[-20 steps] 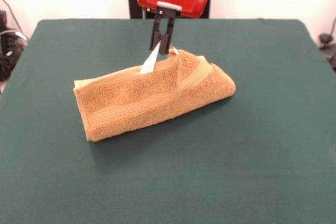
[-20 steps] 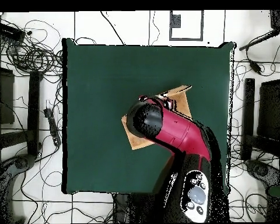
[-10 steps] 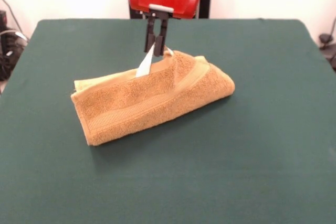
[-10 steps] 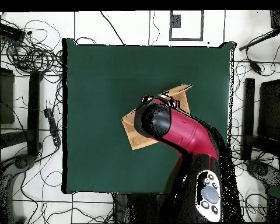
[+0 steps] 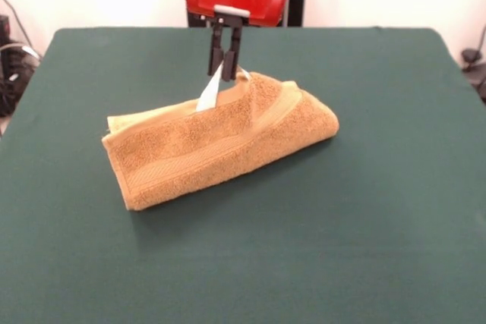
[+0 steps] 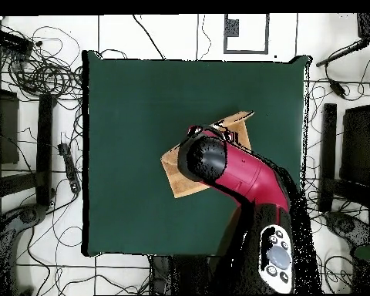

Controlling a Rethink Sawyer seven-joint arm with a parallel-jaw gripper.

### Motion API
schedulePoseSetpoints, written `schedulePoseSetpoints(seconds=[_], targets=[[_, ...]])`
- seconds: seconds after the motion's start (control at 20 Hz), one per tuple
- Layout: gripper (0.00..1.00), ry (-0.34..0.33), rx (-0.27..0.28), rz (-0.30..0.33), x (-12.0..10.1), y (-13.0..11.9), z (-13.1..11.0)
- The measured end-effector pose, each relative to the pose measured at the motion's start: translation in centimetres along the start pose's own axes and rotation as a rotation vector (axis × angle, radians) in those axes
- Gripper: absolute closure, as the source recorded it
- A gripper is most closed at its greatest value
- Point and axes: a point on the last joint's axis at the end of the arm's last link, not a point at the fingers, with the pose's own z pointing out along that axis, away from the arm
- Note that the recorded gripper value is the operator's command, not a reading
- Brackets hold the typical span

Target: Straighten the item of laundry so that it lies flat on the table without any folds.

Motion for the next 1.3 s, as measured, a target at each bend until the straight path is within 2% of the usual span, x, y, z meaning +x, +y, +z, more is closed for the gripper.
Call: schedulePoseSetpoints(seconds=[0.85, 1.3], targets=[[1.00, 0.009, 0.000, -0.029, 0.6, 1.7, 0.7], [1.00, -0.002, 0.011, -0.054, 1.2, 2.9, 3.4]])
